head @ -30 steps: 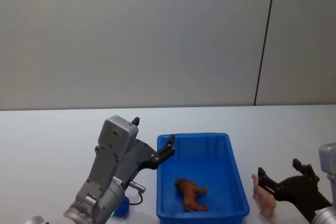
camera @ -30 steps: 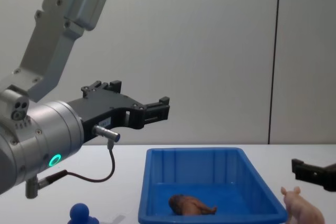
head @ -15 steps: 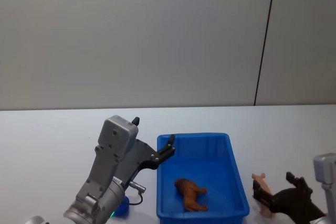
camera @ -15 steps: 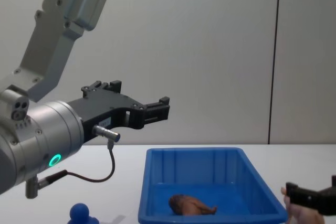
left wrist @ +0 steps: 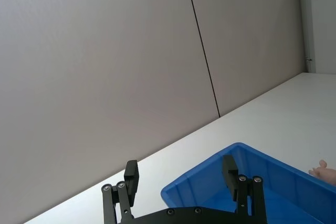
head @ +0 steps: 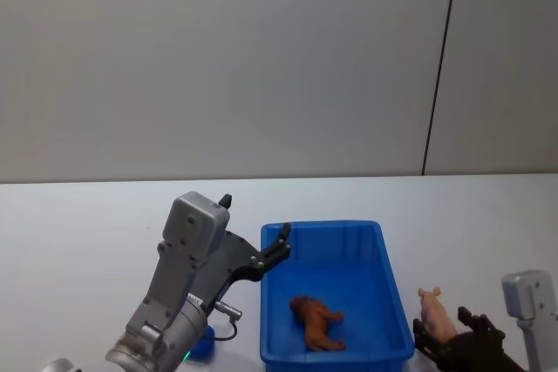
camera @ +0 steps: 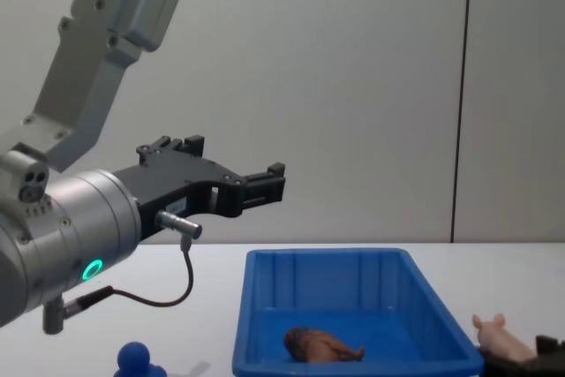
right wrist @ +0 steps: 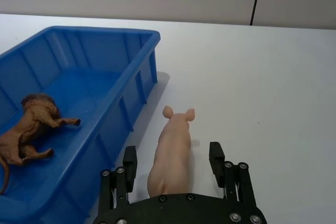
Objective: Pick up the two dolls from the table and place them into the box.
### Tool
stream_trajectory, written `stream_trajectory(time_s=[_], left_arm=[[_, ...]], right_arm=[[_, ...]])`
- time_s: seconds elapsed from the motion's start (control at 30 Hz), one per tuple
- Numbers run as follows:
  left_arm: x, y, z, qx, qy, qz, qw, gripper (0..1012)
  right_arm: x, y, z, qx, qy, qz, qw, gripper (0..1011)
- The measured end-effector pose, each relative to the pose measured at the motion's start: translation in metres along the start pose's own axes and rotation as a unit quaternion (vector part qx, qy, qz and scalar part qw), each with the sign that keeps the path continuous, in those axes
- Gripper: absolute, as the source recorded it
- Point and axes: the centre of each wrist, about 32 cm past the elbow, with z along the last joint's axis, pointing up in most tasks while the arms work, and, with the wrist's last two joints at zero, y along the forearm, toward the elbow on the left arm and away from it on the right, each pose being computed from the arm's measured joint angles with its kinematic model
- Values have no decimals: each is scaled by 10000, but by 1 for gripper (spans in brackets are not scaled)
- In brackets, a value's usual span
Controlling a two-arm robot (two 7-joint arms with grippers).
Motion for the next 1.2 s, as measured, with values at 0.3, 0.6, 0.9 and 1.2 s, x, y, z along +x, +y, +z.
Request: stream_trajectory(time_s=[0.3,0.6,0.9,1.2], left_arm=[[0,0,0,0,0,0,10000,1001],[0,0,0,0,0,0,10000,1001],[0,0,0,0,0,0,10000,1001],[0,0,0,0,0,0,10000,1001]], right_arm=[[-17,19,-35,-111,-60,-1,9999,623],[-44,8,17,19,-220,-6,9998,375],[-84,-29,206,507,-425,88,9978,376],[-138,-21,423,993,-553,431,9926,375]])
